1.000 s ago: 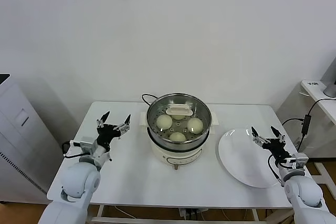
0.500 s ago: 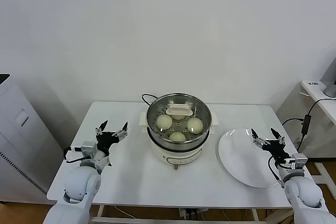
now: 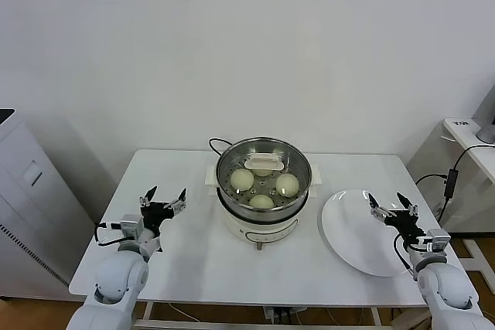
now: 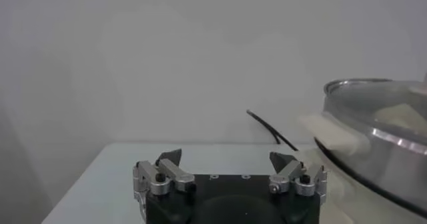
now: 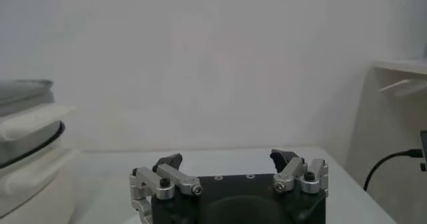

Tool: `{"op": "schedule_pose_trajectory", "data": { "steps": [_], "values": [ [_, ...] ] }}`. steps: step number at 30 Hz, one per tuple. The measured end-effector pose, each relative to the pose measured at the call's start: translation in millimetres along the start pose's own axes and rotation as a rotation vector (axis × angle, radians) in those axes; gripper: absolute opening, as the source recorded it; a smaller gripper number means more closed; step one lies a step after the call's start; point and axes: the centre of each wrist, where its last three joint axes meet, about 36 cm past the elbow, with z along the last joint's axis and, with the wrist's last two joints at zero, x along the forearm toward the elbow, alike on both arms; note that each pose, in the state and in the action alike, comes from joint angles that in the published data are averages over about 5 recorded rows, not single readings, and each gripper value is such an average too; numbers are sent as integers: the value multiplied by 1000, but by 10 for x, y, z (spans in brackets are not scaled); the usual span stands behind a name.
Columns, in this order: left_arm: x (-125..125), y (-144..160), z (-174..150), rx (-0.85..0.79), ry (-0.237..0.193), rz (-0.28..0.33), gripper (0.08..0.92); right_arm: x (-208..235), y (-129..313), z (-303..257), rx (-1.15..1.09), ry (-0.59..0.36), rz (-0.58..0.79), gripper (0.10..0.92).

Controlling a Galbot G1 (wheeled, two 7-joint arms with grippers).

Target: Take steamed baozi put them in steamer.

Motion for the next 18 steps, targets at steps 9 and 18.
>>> {"op": "schedule_pose_trajectory", "data": {
  "steps": [9,18],
  "values": [
    [-24,9,26,1,8,-4,823,-11,-40,24,21,20,-1,823],
    [-22,2,18,1,10,-4,823,-34,11,47,31,25,-11,823]
  ]
}}
